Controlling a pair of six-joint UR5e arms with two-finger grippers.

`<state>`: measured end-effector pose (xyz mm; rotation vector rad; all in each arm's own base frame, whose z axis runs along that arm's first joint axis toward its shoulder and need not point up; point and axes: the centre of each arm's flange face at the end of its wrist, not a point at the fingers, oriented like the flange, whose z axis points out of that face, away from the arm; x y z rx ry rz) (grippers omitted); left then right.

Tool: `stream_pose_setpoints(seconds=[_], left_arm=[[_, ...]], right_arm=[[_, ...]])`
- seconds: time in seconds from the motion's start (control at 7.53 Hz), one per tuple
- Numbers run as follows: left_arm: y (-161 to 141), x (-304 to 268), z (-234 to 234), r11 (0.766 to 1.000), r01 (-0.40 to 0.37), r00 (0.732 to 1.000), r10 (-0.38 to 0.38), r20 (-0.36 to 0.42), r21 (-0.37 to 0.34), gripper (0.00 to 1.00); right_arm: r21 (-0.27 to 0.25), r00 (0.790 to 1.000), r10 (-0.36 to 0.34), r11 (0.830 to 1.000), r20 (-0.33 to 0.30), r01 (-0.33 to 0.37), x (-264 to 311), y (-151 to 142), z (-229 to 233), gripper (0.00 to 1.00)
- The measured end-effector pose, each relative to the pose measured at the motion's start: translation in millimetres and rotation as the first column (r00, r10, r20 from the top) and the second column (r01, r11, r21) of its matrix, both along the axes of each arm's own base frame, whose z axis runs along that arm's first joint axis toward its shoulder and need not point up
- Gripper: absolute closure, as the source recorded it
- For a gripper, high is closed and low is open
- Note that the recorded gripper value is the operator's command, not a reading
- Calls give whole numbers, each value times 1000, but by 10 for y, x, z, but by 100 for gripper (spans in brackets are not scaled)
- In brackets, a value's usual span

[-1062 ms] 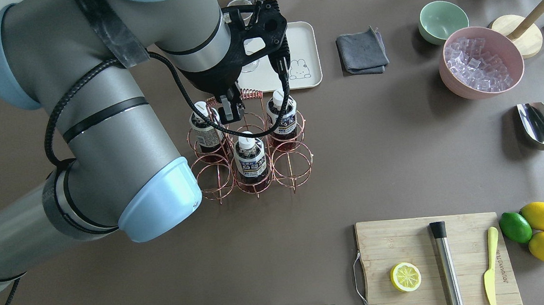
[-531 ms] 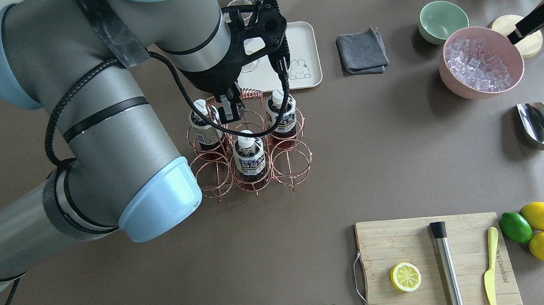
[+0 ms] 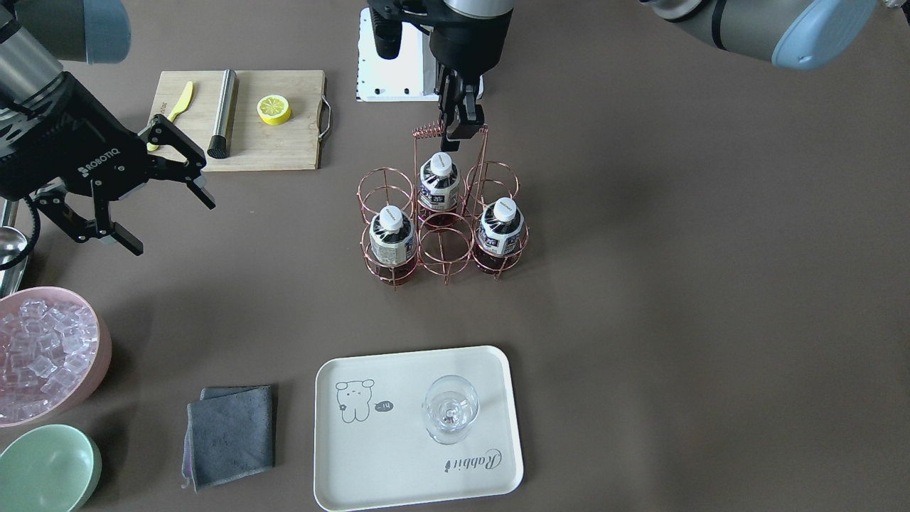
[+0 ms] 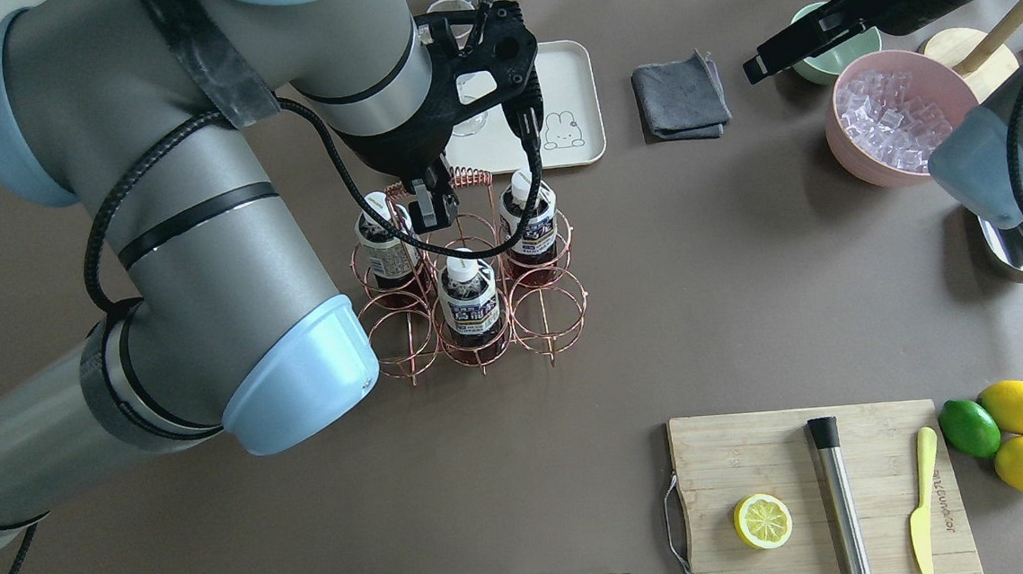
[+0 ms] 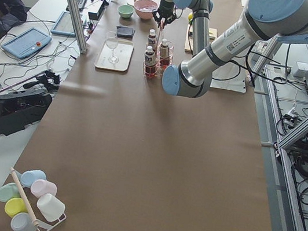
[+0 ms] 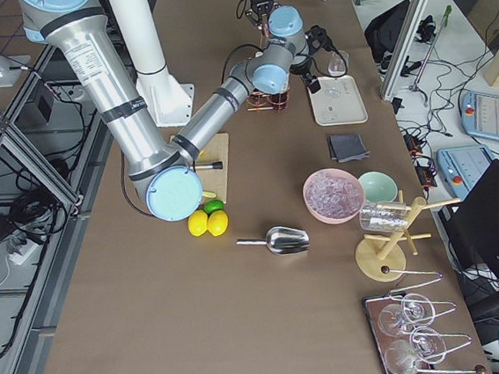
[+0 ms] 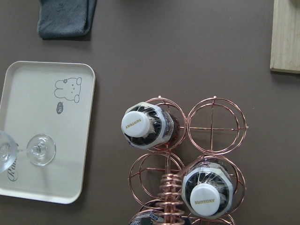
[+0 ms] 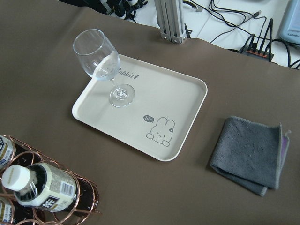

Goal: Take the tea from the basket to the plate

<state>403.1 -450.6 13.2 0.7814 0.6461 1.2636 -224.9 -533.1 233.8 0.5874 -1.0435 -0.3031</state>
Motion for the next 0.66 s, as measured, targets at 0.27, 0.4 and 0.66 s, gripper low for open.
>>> stream_pose_setpoints(seconds=[0.27, 0.4, 0.66], left_arm=[[0, 0, 0, 1000, 0, 1000, 0, 0, 0, 100], [0, 0, 0, 1000, 0, 1000, 0, 0, 0, 100], [-2, 0, 2, 1000, 2, 1000, -2, 1, 1, 100]], right_arm=[[129, 996, 35, 991, 81, -45, -354, 173, -156, 0], [185, 993, 52, 980, 105, -71, -590, 272, -244, 0], [256, 987, 85, 959, 137, -118, -1079, 459, -501, 0]])
